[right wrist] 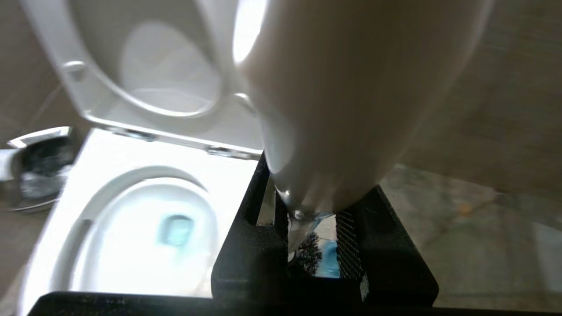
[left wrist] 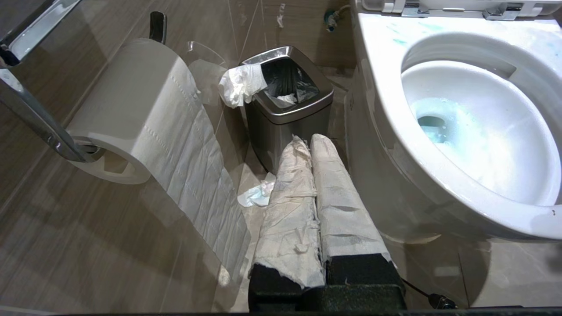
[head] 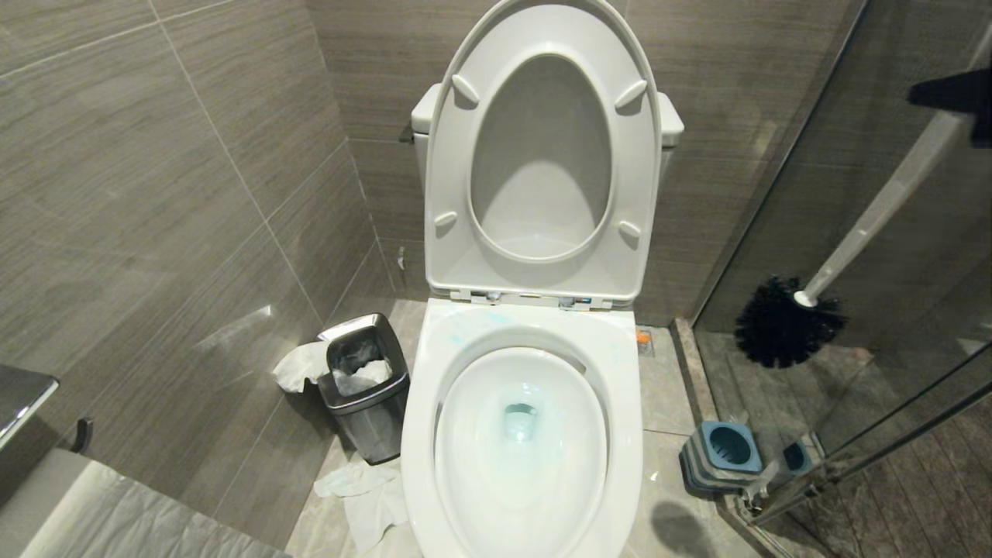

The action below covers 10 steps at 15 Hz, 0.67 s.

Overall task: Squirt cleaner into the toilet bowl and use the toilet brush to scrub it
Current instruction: Scrub the toilet bowl

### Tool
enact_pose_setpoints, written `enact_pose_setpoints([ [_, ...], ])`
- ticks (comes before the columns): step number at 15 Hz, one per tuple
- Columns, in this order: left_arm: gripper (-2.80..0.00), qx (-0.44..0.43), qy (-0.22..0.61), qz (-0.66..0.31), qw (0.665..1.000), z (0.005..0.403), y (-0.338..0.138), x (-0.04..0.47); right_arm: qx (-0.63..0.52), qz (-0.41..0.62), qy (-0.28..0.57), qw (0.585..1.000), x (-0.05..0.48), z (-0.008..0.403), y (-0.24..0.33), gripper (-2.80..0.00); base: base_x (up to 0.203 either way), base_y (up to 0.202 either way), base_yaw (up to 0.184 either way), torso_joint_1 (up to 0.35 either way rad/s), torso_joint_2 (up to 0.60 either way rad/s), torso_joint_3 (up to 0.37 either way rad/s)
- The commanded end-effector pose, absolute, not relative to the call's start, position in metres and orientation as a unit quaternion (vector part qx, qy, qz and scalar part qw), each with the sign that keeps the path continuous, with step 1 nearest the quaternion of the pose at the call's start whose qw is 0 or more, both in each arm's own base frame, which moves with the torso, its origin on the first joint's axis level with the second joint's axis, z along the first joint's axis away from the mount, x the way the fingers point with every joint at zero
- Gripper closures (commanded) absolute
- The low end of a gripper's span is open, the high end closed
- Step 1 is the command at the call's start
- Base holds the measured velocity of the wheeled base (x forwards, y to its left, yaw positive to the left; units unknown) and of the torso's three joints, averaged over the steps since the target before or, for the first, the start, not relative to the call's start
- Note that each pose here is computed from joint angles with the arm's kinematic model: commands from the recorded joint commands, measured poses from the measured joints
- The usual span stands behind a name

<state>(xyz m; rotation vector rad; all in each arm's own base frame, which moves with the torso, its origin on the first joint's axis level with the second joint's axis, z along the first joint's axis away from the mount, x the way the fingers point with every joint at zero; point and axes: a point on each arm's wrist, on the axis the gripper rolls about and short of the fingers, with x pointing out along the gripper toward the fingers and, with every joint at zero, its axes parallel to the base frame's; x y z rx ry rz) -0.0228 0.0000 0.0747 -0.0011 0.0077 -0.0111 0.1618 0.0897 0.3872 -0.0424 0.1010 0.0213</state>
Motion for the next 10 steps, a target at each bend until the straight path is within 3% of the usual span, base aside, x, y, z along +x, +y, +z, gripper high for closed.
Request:
enact_pose_setpoints([
  [1,0.0,-0.002,0.005,-0.005,1.0,0.074,0.0,-0.023,-0.043,0.017,0.083,0.995,0.195,0.365,0.149,0.0,0.0,0.0,0.0,0.0,0.0,0.0],
  [10,0.0,-0.002,0.005,-0.005,1.0,0.074,0.0,-0.023,-0.011,-0.011,0.117,0.993,0.273,0.308,0.241,0.0,0.0,0.0,0.0,0.0,0.0,0.0],
])
